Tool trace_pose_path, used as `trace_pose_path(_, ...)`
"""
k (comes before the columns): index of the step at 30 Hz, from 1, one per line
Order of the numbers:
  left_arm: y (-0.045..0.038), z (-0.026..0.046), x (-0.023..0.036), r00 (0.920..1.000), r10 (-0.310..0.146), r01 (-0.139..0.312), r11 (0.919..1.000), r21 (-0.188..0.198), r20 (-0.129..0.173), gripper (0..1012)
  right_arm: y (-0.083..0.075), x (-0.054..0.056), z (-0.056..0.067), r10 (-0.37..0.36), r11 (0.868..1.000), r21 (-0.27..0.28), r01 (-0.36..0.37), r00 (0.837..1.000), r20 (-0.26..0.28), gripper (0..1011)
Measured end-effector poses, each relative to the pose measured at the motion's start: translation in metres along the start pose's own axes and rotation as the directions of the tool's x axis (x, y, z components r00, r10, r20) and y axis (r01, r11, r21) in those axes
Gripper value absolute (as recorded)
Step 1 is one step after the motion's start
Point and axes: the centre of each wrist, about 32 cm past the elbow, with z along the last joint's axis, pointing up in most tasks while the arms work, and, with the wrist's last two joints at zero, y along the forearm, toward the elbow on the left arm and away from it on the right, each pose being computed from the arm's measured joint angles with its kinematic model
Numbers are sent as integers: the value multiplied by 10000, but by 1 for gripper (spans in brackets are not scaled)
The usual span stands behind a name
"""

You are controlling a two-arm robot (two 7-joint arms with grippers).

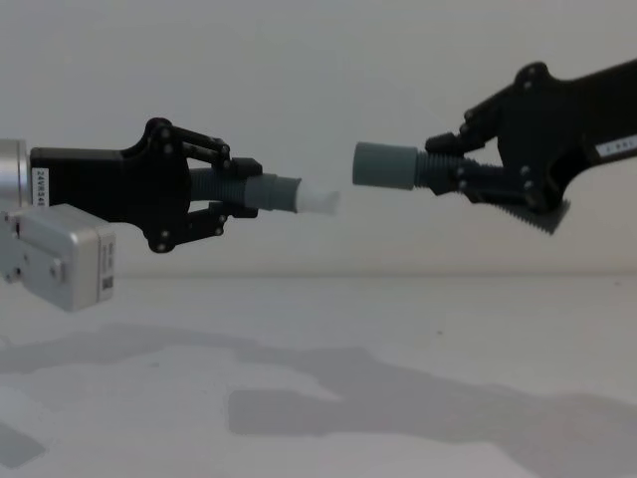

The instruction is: Use both hands to pick up one end of the pipe from the table, align the ends, and insert them.

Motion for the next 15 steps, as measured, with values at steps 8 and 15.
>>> trace_pose_path(8,1,0,0,10000,0,0,10000,1,1,325,-12,180,25,406,9972,570,-488,9897,1370,204)
trace_pose_path(15,0,0,0,10000,-1,1,10000,0,0,325,5,420,33,855,9885,948,-1177,9528,2914,204)
